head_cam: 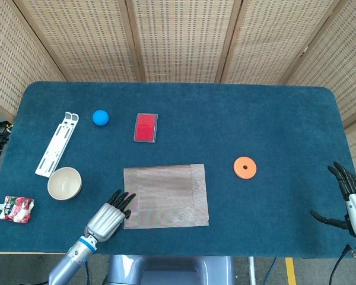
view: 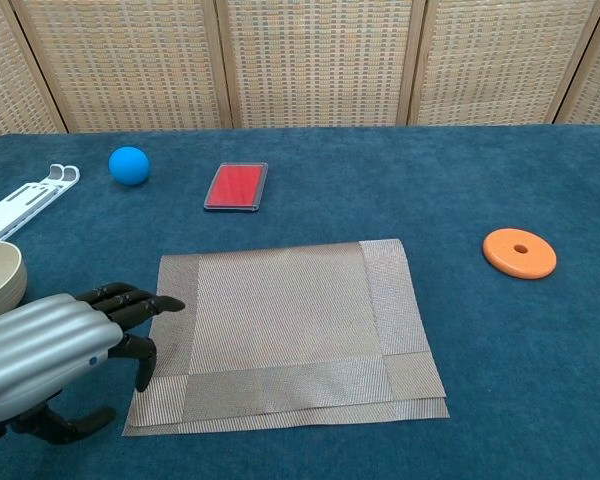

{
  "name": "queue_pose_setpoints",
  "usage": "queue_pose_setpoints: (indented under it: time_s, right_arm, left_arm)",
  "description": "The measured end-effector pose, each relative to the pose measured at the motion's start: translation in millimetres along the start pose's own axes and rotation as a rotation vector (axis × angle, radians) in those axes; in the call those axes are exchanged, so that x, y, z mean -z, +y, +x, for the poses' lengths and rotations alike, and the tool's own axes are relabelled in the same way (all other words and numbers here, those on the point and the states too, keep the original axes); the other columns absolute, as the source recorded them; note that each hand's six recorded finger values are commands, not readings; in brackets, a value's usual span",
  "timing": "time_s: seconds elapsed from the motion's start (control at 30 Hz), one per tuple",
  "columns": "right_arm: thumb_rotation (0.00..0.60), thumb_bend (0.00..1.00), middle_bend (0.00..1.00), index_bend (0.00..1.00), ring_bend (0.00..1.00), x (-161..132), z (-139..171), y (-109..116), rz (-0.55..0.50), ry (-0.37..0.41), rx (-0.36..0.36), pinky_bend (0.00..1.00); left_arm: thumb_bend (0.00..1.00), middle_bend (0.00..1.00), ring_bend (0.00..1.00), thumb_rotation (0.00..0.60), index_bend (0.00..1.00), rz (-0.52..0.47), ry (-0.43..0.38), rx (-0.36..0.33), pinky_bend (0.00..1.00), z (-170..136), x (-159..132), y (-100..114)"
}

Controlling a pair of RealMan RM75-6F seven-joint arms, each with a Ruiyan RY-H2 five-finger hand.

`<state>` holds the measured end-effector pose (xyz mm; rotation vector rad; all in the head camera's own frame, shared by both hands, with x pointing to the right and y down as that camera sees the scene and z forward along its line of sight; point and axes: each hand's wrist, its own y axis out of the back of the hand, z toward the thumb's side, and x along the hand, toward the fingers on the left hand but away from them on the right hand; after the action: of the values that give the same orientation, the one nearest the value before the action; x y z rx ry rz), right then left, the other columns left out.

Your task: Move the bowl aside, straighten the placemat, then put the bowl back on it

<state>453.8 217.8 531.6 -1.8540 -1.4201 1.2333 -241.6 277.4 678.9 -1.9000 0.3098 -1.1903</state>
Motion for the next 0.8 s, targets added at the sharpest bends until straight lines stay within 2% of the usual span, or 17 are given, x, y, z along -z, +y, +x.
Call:
queue_pose_setpoints:
  time_s: [0.3, 0.57, 0.8]
  right_arm:
    - [0.600, 0.15, 0.00, 0.11, 0.00, 0.3, -0.2, -0.1, -0.003, -0.001, -0.003, 0.00]
    - [0.600, 0.15, 0.00, 0.11, 0.00, 0.1, 0.1, 0.1, -0.005, -0.001, -0.004, 0.00]
    - [0.600, 0.15, 0.00, 0.11, 0.00, 0.2, 0.3, 0.7, -0.017, -0.002, -0.005, 0.00]
  left_arm:
    - [0.40, 0.00, 0.00, 0.600, 0.48, -0.015, 0.004, -0.004, 0.00, 0.4, 0.0, -6.6]
    - [0.40, 0.00, 0.00, 0.600, 0.48, -0.005, -0.026, -0.053, 0.00, 2.5, -3.4, -10.6]
    - [0.40, 0.00, 0.00, 0.600, 0.48, 0.009, -0.033, -0.061, 0.00, 1.5, -4.9, -16.9]
